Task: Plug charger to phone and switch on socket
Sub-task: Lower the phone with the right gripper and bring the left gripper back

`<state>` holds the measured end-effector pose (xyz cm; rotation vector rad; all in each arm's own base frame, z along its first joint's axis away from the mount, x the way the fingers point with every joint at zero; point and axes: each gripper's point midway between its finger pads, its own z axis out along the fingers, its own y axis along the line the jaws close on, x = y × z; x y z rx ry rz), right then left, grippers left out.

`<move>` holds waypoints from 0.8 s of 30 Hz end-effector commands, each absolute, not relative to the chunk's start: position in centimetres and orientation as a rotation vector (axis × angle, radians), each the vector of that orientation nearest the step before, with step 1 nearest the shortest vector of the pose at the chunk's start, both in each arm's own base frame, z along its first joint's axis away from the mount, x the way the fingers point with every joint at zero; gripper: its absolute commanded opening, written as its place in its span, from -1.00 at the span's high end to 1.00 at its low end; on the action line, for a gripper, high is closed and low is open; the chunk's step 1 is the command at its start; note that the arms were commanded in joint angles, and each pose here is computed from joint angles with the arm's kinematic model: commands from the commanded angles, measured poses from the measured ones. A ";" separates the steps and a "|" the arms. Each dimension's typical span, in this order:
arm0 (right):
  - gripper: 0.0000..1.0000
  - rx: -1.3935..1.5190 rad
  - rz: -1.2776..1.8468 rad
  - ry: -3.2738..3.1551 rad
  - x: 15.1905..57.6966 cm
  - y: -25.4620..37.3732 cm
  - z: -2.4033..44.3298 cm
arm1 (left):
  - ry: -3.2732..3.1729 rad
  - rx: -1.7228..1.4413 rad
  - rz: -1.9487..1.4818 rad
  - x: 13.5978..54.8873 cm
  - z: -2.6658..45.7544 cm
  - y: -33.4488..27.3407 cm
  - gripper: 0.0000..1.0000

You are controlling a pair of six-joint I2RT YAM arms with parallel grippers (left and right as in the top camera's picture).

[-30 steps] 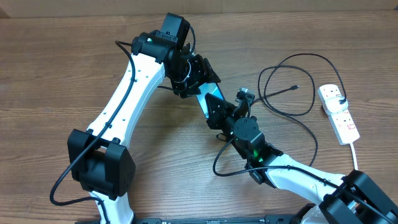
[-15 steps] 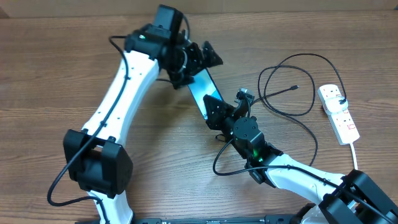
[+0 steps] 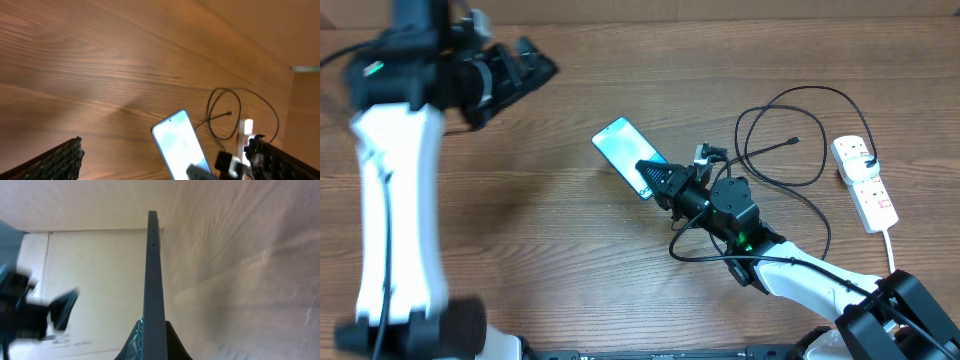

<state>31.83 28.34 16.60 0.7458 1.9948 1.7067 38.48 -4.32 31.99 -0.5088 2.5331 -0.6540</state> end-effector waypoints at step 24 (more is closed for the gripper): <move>0.92 0.771 1.974 2.108 29.2 30.4 18.3 | 2.292 -1.047 -0.458 13.6 28.3 -0.8 -1.00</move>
